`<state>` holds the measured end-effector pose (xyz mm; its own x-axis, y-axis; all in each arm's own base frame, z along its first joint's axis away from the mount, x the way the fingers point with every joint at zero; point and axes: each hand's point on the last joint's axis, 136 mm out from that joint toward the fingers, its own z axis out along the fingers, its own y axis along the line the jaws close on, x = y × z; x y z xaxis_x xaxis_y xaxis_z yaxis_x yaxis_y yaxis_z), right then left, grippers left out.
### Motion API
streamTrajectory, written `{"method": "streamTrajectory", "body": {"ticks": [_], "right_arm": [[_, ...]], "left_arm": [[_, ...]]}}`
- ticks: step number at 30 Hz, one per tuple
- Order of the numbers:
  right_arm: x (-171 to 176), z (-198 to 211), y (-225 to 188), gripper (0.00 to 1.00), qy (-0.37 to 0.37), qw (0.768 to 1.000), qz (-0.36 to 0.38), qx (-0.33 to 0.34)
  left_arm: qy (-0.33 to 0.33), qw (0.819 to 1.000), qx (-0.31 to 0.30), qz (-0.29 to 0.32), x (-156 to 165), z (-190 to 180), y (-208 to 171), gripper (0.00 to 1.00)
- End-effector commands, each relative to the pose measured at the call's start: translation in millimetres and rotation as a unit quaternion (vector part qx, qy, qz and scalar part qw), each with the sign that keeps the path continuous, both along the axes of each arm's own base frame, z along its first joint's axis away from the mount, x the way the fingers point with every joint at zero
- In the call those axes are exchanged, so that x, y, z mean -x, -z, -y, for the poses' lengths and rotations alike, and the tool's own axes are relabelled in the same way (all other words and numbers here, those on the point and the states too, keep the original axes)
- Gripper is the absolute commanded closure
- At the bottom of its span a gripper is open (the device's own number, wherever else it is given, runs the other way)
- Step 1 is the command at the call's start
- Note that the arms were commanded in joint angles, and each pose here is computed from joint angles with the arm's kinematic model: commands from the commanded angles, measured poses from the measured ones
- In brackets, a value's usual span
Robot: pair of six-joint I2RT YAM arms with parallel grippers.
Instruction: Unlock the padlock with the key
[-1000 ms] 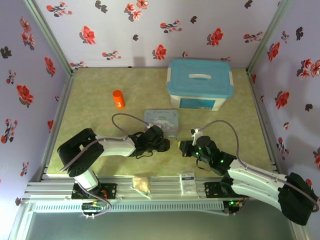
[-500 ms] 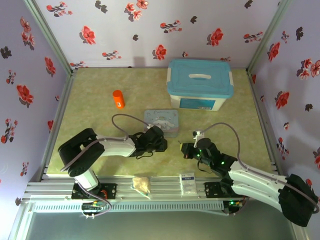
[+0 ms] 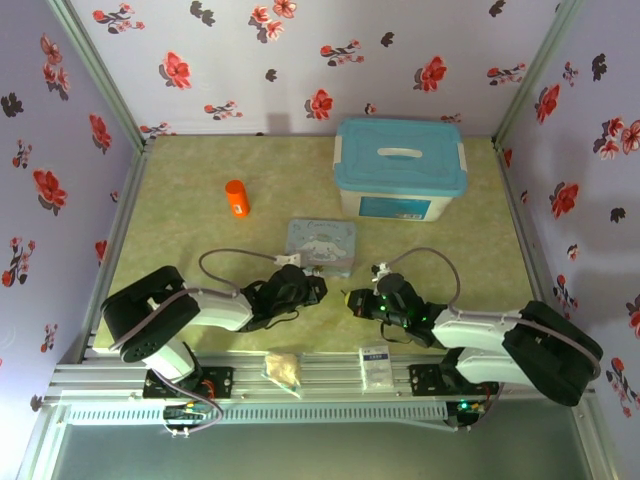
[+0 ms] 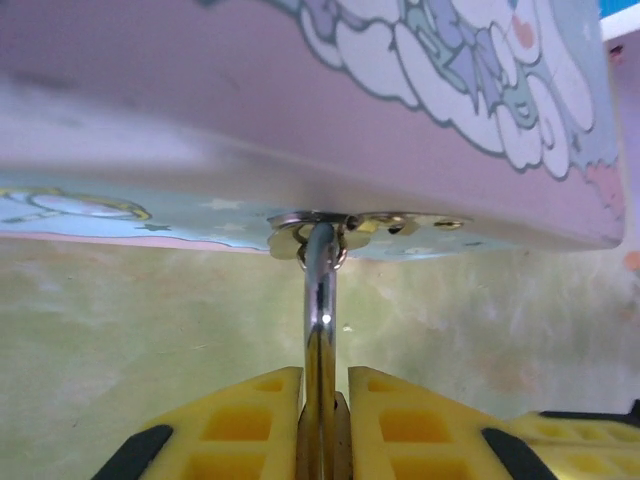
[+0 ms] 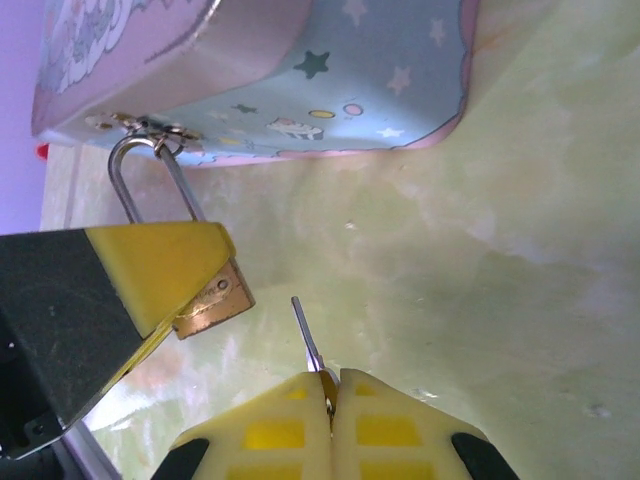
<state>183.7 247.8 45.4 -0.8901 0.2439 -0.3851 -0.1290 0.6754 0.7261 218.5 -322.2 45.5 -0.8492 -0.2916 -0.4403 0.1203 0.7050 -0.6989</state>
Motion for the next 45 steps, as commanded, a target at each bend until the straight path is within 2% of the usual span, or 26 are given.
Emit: {"method": "streamTrajectory", "body": {"ticks": [1, 5, 11, 19, 27, 34, 45], "right_arm": [[-6.0, -18.9, -24.4, 1.0, -0.004, 0.999, 0.011, -0.047], [-6.8, -19.6, -17.2, 1.0, 0.013, 0.999, -0.021, -0.046], [-6.8, -33.1, -23.2, 1.0, 0.015, 0.994, -0.037, -0.101], [-7.6, -31.8, -21.5, 1.0, 0.018, 0.995, -0.04, -0.091], [-7.0, -40.1, -26.4, 1.0, 0.006, 0.993, -0.039, -0.112], [-12.8, -38.6, -34.8, 1.0, 0.019, 0.992, -0.02, -0.126], [-15.2, -25.7, -26.2, 1.0, 0.05, 0.993, -0.022, -0.108]], "left_arm": [[-0.034, 0.995, 0.095, 0.026, -13.7, 12.0, -33.3, 0.91], [-0.046, 0.991, 0.121, 0.017, -13.9, 12.3, -37.3, 0.91], [-0.06, 0.982, 0.18, 0.008, -15.5, 16.6, -43.2, 0.94], [-0.077, 0.979, 0.188, 0.008, -16.6, 9.1, -40.7, 0.95], [-0.083, 0.976, 0.201, 0.003, -17.6, 9.6, -39.1, 0.95], [-0.084, 0.974, 0.211, -0.005, -17.3, 12.2, -38.0, 0.95], [-0.092, 0.973, 0.211, -0.006, -18.7, 15.3, -35.8, 0.95]]}}
